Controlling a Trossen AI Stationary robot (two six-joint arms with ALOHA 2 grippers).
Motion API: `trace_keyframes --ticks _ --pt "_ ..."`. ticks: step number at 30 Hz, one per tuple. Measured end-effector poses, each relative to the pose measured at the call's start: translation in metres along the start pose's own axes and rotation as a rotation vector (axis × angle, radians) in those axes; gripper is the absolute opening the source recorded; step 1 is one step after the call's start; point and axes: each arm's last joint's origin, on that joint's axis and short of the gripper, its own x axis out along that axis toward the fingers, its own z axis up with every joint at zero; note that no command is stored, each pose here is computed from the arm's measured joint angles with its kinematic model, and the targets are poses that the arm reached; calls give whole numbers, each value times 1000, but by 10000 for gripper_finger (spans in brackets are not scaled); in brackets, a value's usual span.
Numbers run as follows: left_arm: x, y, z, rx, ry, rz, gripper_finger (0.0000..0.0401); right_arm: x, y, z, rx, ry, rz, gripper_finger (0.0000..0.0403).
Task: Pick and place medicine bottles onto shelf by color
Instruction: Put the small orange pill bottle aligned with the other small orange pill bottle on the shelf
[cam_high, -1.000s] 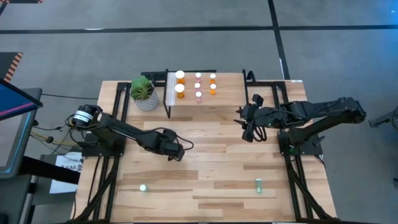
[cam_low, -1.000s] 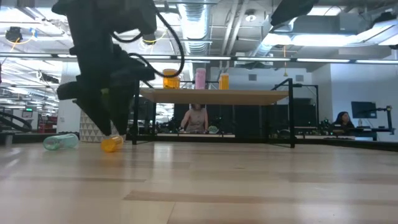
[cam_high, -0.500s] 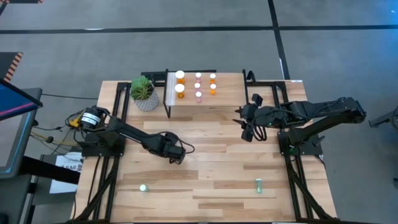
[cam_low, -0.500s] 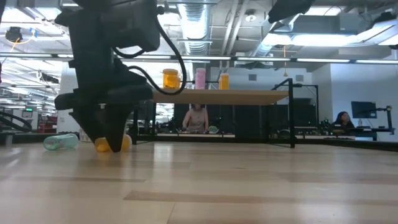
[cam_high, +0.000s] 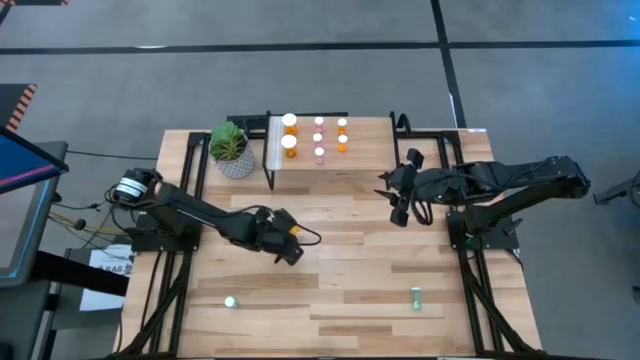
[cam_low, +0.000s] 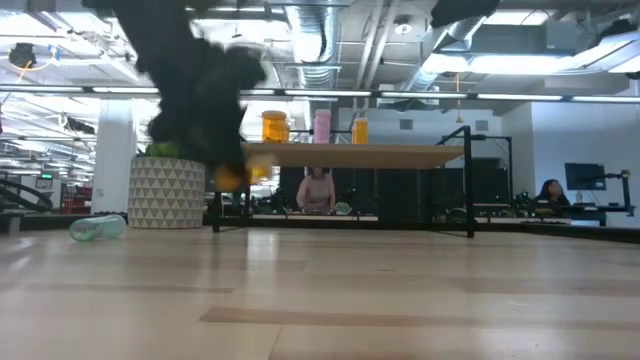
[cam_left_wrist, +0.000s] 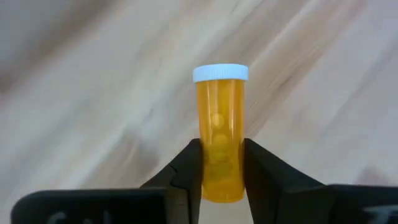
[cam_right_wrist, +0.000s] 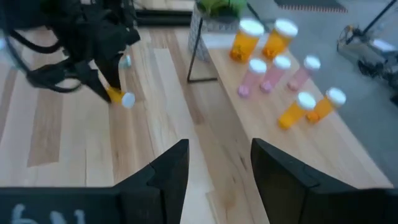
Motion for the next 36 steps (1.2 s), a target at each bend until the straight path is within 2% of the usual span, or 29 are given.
trace_keyframes --ticks 3,6,12,14,19,21,29,36 --pt "-18 -10 9 113 -194 -52 81 -3 -1 3 -27 -34 16 193" --pt "-36 -24 18 252 -382 -122 95 -8 -2 10 -31 -110 84 193" --pt "-56 -51 41 459 -645 -449 106 -1 3 4 -50 -294 331 193" --pt "-57 -53 44 499 -683 -479 106 0 3 -2 -40 -356 364 193" --pt "-58 -49 58 514 -772 -476 101 8 7 -19 -21 -513 469 193" --pt "-56 -45 63 513 -816 -517 99 12 9 -23 -15 -562 500 193" --pt "-44 -16 72 425 -1018 -713 98 24 17 -29 12 -604 536 198" --pt "-39 -9 76 423 -1027 -723 98 41 27 -24 21 -647 548 227"
